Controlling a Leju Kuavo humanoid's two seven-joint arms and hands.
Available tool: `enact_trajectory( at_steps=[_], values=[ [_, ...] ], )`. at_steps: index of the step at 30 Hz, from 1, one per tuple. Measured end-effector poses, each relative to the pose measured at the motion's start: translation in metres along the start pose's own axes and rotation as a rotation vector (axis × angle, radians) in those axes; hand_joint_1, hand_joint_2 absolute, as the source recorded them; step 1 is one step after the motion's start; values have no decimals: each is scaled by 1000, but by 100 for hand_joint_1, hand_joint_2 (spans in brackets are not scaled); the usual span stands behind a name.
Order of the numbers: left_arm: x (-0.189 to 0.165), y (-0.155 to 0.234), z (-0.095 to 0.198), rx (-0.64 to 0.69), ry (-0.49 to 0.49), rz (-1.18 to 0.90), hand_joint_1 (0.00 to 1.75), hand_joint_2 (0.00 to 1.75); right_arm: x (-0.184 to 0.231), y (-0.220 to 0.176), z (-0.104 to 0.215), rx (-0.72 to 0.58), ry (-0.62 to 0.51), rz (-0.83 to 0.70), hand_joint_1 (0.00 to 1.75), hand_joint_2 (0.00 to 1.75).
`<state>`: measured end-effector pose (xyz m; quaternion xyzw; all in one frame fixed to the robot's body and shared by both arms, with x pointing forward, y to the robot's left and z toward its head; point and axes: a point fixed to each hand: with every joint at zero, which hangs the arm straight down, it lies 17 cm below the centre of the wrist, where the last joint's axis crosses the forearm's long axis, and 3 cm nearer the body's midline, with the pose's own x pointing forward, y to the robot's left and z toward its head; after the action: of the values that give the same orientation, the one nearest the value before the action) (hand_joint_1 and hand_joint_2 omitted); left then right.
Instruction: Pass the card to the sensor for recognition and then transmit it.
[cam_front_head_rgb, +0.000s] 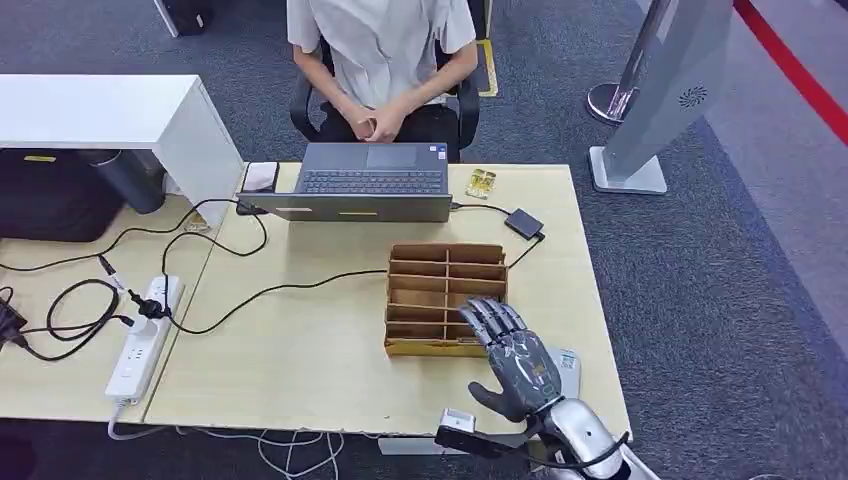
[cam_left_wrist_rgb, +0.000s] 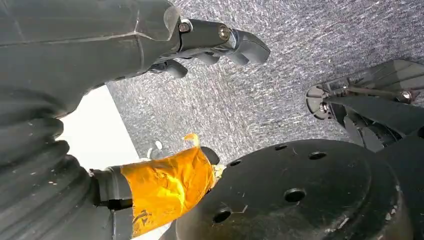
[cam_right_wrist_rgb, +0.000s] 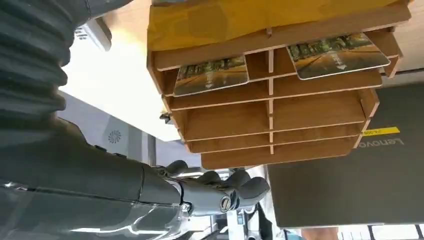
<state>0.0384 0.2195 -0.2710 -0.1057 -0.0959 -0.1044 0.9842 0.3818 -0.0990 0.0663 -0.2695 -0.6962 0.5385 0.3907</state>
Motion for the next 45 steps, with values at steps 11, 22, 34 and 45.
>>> enact_trajectory(
  at_steps=[11, 22, 34, 45],
  values=[
    [-1, 1, 0, 2, 3, -3, 0, 175, -10, 13, -8, 17, 47, -7, 0, 175],
    [-2, 0, 0, -1, 9, -2, 0, 175, -17, 23, -11, 33, 69, -5, 0, 175],
    [-2, 1, 0, 5, 9, 14, 0, 175, -22, 13, -14, -2, 84, -3, 0, 175],
    [-2, 3, 0, 13, 8, 26, 0, 175, -34, -9, -11, -63, 115, -12, 0, 175]
  ],
)
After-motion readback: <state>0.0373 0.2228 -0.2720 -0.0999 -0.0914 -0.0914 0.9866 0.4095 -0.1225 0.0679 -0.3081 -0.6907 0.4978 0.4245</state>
